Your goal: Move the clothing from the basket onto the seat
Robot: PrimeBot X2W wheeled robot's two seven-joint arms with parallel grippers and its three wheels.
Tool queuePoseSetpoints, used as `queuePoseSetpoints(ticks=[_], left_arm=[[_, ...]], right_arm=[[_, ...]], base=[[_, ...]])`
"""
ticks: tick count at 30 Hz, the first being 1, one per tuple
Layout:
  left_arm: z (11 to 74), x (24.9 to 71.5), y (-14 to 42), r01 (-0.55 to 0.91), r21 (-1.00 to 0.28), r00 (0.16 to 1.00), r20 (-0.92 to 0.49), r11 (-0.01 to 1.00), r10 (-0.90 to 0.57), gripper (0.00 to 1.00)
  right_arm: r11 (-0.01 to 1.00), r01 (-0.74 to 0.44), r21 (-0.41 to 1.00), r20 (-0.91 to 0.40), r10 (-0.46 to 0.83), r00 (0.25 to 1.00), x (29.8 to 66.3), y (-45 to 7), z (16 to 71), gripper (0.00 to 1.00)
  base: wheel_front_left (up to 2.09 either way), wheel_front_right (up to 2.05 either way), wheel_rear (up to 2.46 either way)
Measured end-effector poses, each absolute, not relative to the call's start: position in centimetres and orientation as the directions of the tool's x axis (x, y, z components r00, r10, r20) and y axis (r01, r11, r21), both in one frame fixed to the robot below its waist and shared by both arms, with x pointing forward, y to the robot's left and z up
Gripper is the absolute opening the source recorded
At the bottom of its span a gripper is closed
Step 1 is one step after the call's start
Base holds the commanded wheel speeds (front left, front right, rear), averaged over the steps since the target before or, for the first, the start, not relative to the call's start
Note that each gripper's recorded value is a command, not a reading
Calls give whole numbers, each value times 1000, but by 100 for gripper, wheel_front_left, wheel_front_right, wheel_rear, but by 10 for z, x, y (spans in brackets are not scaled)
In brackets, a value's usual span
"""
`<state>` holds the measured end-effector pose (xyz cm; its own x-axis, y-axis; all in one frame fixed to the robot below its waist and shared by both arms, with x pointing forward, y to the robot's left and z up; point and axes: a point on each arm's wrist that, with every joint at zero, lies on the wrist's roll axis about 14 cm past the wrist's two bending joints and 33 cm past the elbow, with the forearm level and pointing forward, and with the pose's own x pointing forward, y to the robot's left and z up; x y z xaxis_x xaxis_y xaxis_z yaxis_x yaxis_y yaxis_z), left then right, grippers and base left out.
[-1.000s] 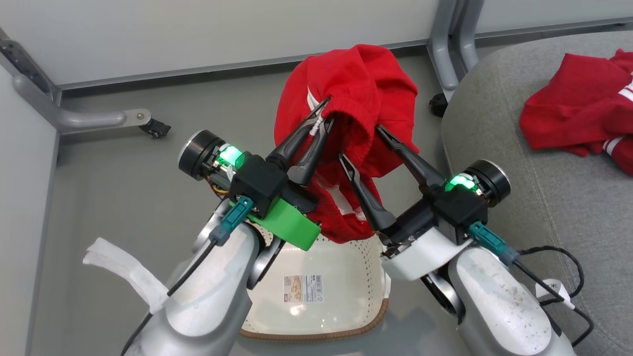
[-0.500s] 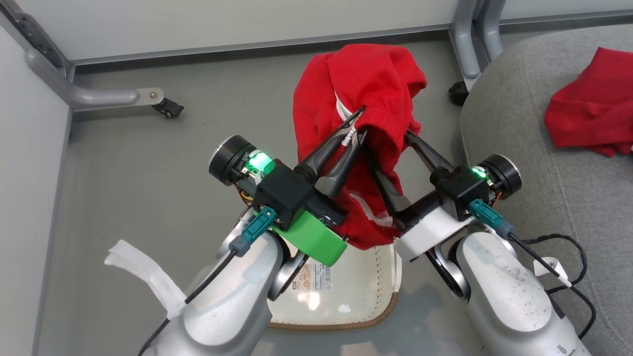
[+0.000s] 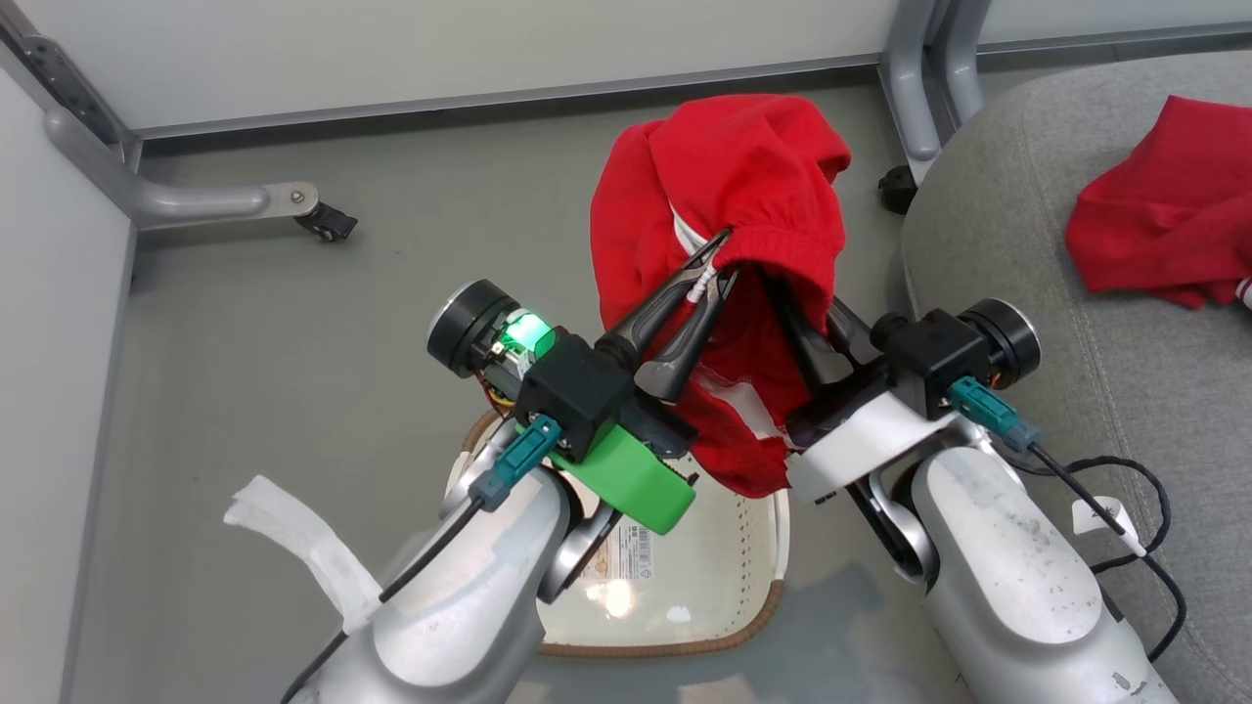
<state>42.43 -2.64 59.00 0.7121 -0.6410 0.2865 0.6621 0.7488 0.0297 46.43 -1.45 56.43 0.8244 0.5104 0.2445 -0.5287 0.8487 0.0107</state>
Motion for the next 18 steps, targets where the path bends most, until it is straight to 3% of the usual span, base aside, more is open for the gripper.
queuePoseSetpoints(ticks=[1,3,4,18], left_arm=[[589,425,-26,662,30,713,285,749,-641,0],[587,425,-26,659,34,716,279,751,-640,73],[587,426,-26,658,34,716,278,752,-640,100],[577,427,-32,671,34,710,257,741,-655,100]], right_arm=[[851,-526,15,247,506,826,465,-16,565,0],[855,-518,23,248,497,831,466,-19,565,0],[857,-515,26,248,493,834,467,-20,565,0],[892,-448,58,235,424,875,479,-45,558,0]], base=[[0,0,0],[0,0,0],[0,0,0],[0,0,0]])
